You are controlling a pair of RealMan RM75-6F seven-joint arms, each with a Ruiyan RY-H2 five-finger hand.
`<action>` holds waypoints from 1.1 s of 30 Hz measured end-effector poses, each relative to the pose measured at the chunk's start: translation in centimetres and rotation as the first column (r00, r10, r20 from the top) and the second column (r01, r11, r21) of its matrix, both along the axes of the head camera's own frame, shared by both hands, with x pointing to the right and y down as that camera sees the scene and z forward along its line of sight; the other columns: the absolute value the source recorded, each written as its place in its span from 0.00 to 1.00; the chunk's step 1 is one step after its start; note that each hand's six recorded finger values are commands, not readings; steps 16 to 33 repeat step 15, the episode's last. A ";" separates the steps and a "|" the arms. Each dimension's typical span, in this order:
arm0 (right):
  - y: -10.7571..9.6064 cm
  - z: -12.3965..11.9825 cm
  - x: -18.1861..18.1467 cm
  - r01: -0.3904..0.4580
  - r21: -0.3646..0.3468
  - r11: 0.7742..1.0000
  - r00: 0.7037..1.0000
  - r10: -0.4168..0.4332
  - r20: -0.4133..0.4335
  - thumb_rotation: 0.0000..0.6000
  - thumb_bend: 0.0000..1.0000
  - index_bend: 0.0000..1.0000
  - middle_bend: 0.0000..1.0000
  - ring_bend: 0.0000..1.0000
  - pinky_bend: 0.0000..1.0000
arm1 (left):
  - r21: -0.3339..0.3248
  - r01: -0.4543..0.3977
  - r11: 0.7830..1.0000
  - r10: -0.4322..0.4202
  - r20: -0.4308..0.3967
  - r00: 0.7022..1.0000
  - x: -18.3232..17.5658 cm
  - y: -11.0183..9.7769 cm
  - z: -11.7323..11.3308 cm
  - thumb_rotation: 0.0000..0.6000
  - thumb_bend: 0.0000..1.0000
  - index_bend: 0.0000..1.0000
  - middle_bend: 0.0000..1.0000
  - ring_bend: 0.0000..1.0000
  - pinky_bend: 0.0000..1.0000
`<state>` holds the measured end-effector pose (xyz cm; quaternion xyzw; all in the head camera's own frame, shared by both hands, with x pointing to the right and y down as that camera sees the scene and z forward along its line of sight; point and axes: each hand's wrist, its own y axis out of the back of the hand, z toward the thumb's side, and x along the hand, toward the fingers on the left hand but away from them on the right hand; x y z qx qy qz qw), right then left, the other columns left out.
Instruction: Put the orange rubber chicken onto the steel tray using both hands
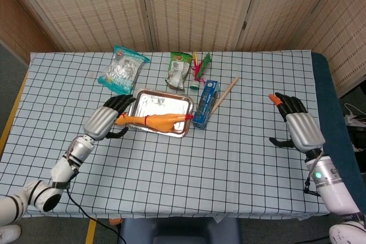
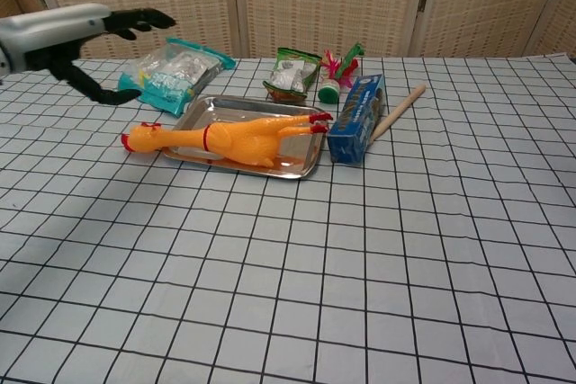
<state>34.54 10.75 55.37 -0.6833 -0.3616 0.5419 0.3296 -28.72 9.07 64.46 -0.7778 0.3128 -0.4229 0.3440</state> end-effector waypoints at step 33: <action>13.6 -1.7 9.0 -0.149 0.147 0.978 0.958 0.179 -0.225 1.00 0.12 0.00 0.00 0.00 0.00 | 0.136 0.334 0.933 -0.359 0.294 0.886 -17.5 17.5 -9.7 1.00 0.41 0.00 0.00 0.00 0.06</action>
